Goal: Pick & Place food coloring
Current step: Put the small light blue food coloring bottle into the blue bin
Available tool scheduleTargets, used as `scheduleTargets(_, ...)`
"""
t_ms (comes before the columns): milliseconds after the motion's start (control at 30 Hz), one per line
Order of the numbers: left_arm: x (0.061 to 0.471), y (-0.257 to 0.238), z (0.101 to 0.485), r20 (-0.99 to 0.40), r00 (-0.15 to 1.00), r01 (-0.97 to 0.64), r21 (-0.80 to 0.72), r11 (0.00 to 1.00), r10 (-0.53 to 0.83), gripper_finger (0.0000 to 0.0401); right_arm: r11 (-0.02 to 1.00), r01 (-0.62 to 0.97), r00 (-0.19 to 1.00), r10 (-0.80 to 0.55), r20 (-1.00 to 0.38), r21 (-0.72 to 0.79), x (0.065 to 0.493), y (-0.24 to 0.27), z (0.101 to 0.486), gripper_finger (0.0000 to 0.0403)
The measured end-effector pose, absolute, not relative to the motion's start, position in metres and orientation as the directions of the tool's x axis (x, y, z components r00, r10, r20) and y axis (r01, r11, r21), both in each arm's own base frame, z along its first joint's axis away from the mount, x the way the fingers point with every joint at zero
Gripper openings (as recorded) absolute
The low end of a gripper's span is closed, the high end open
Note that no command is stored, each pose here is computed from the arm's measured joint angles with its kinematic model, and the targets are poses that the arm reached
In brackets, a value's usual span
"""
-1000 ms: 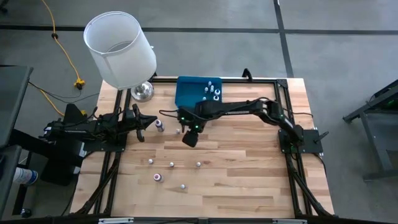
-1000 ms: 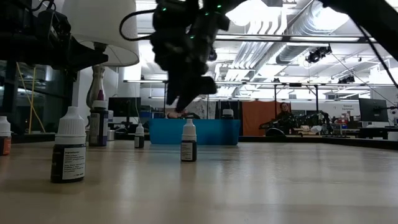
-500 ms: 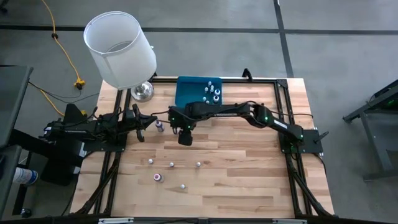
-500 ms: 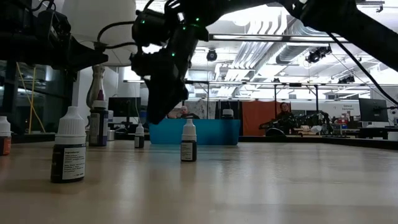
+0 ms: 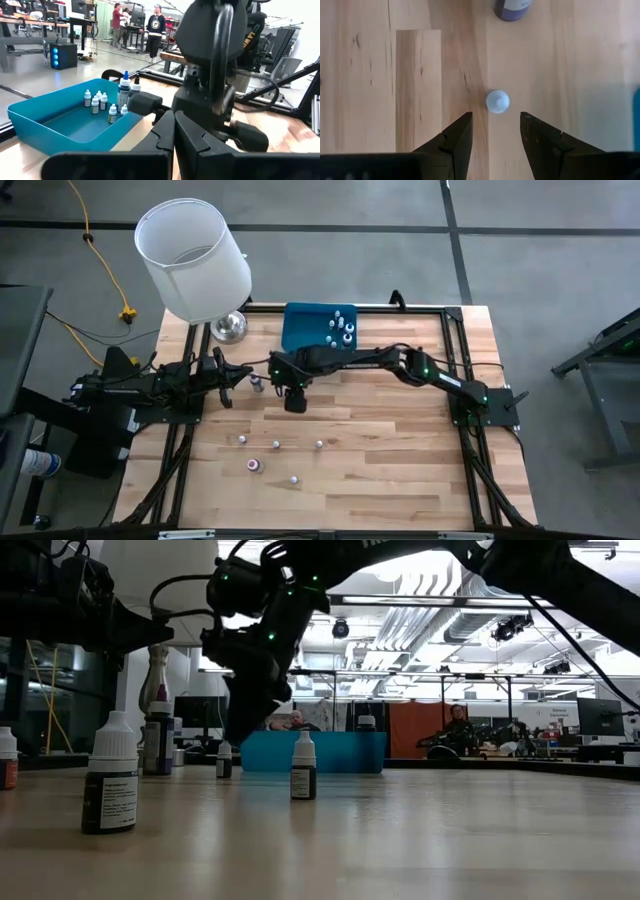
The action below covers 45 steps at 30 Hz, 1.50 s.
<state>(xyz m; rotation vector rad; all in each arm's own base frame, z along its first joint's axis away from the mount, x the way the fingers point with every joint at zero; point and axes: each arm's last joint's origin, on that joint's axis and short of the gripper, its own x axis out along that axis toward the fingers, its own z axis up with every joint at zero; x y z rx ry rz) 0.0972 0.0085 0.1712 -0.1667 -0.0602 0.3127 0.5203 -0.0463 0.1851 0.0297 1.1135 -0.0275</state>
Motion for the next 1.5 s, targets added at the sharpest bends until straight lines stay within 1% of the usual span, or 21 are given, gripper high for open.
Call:
scheduleTargets(167, 0.097, 0.009, 0.171, 0.033, 0.950, -0.301, -0.172, 0.938, 0.311, 0.0000, 0.999, 0.037, 0.456, 0.019, -0.890, 0.040, 0.523, -0.046, 0.181, 0.0154)
scheduleTargets(333, 0.097, 0.009, 0.171, 0.033, 0.950, -0.301, -0.172, 0.938, 0.311, 0.0000, 0.999, 0.041, 0.464, -0.010, -0.886, 0.010, 0.525, -0.048, 0.180, 0.0154)
scheduleTargets(467, 0.097, 0.009, 0.171, 0.033, 0.950, -0.301, -0.172, 0.938, 0.311, 0.0000, 0.999, 0.044, 0.463, -0.004, -0.886, 0.018, 0.524, -0.052, 0.180, 0.0154)
scheduleTargets(567, 0.097, 0.009, 0.171, 0.033, 0.950, -0.301, -0.172, 0.938, 0.311, 0.0000, 0.999, 0.039, 0.486, 0.004, -0.874, 0.027, 0.526, -0.054, 0.176, 0.0154)
scheduleTargets(800, 0.097, 0.009, 0.171, 0.033, 0.950, -0.301, -0.172, 0.938, 0.311, 0.0000, 0.998, 0.029, 0.480, 0.027, -0.877, 0.047, 0.525, -0.052, 0.168, 0.0154)
scheduleTargets(1367, 0.097, 0.009, 0.171, 0.033, 0.950, -0.301, -0.172, 0.938, 0.311, 0.0000, 0.998, 0.027, 0.486, 0.030, -0.873, 0.049, 0.527, -0.053, 0.165, 0.0153)
scheduleTargets(1500, 0.097, 0.009, 0.171, 0.033, 0.950, -0.301, -0.172, 0.938, 0.311, 0.0000, 0.998, 0.026, 0.479, 0.035, -0.877, 0.055, 0.528, -0.053, 0.158, 0.0144)
